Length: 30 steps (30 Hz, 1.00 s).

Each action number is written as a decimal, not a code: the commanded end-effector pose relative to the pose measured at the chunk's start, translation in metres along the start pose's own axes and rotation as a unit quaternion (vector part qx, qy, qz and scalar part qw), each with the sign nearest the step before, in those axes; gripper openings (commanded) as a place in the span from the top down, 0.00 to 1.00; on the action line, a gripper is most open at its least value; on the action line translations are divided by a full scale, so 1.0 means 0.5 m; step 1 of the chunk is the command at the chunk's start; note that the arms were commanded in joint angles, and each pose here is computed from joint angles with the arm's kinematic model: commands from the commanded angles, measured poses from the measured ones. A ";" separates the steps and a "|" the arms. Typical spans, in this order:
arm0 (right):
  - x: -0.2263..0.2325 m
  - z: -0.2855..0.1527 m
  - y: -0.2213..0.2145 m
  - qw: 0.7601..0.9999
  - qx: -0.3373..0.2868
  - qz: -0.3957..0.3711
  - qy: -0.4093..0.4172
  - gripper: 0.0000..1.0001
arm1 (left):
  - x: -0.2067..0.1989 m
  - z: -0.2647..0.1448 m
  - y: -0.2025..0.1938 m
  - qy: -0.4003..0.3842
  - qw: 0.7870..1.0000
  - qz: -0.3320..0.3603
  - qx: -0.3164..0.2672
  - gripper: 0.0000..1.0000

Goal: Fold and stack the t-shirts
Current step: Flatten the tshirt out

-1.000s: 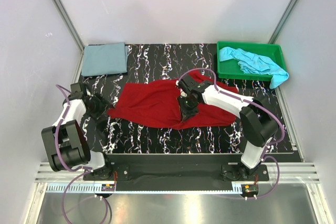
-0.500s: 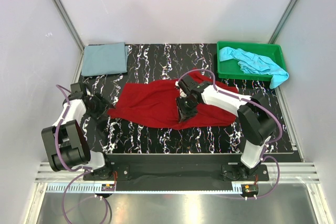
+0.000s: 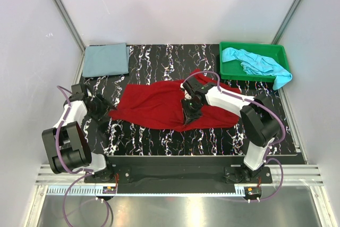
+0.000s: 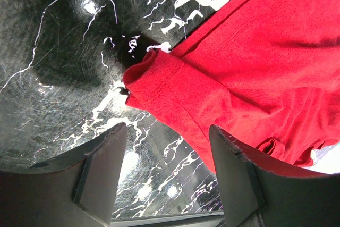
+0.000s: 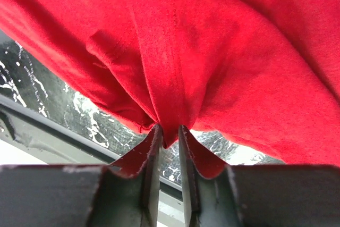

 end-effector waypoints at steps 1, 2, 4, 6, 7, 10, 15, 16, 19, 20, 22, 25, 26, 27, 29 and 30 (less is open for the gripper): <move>0.023 -0.030 0.006 0.999 -0.015 -0.005 0.034 0.72 | -0.019 -0.010 0.015 -0.023 0.999 0.019 -0.011 0.32; 0.025 -0.035 0.006 0.999 -0.016 -0.006 0.037 0.68 | -0.019 -0.009 0.014 -0.023 0.999 0.020 -0.010 0.32; 0.023 -0.038 0.004 0.999 -0.019 -0.006 0.035 0.67 | -0.018 -0.009 0.014 -0.022 1.000 0.019 -0.010 0.32; 0.019 -0.039 0.002 0.999 -0.020 -0.006 0.032 0.67 | -0.019 -0.009 0.013 -0.023 1.000 0.019 -0.008 0.32; 0.018 -0.040 0.001 0.999 -0.020 -0.005 0.032 0.67 | -0.019 -0.009 0.013 -0.024 0.999 0.019 -0.008 0.32; 0.012 -0.040 0.000 0.999 -0.021 -0.003 0.029 0.67 | -0.019 -0.009 0.013 -0.024 0.999 0.020 -0.008 0.32; 0.003 -0.035 -0.003 1.000 -0.017 -0.002 0.024 0.68 | -0.019 -0.009 0.013 -0.024 0.999 0.019 -0.008 0.32; 0.002 -0.034 -0.004 1.000 -0.016 -0.002 0.022 0.69 | -0.019 -0.009 0.013 -0.025 0.999 0.019 -0.007 0.32; -0.005 -0.027 -0.005 1.000 -0.013 -0.001 0.018 0.73 | -0.020 -0.009 0.014 -0.025 0.999 0.019 -0.008 0.32; -0.008 -0.025 -0.003 1.000 -0.014 -0.001 0.015 0.74 | -0.021 -0.010 0.014 -0.025 0.999 0.019 -0.009 0.32; -0.012 -0.022 0.000 1.000 -0.017 0.001 0.008 0.78 | -0.021 -0.011 0.014 -0.026 0.999 0.019 -0.009 0.32; -0.022 -0.017 0.003 1.000 -0.016 0.006 -0.002 0.91 | -0.021 -0.013 0.013 -0.026 0.999 0.019 -0.011 0.31; -0.027 -0.015 0.004 1.000 -0.018 0.010 -0.008 0.95 | -0.021 -0.013 0.013 -0.027 0.999 0.019 -0.011 0.30; -0.032 -0.015 0.003 1.000 -0.019 0.015 -0.013 0.97 | -0.023 -0.013 0.011 -0.030 0.999 0.019 -0.008 0.30; -0.044 -0.024 0.005 0.999 -0.030 0.030 -0.025 1.00 | -0.024 -0.013 0.010 -0.033 0.999 0.020 -0.006 0.30; -0.052 -0.025 -0.003 0.998 -0.029 0.036 -0.030 1.00 | -0.026 -0.013 0.009 -0.035 0.999 0.021 -0.005 0.30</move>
Point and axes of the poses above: each gripper's point midway between its finger pads, its own z axis out along the fingers, its own x axis along the line the jaws close on, y = z × x, the point moved 4 cm from there along -z, back along the fingers, and after that the axes turned 7 degrees about z, right-handed, at the moved point
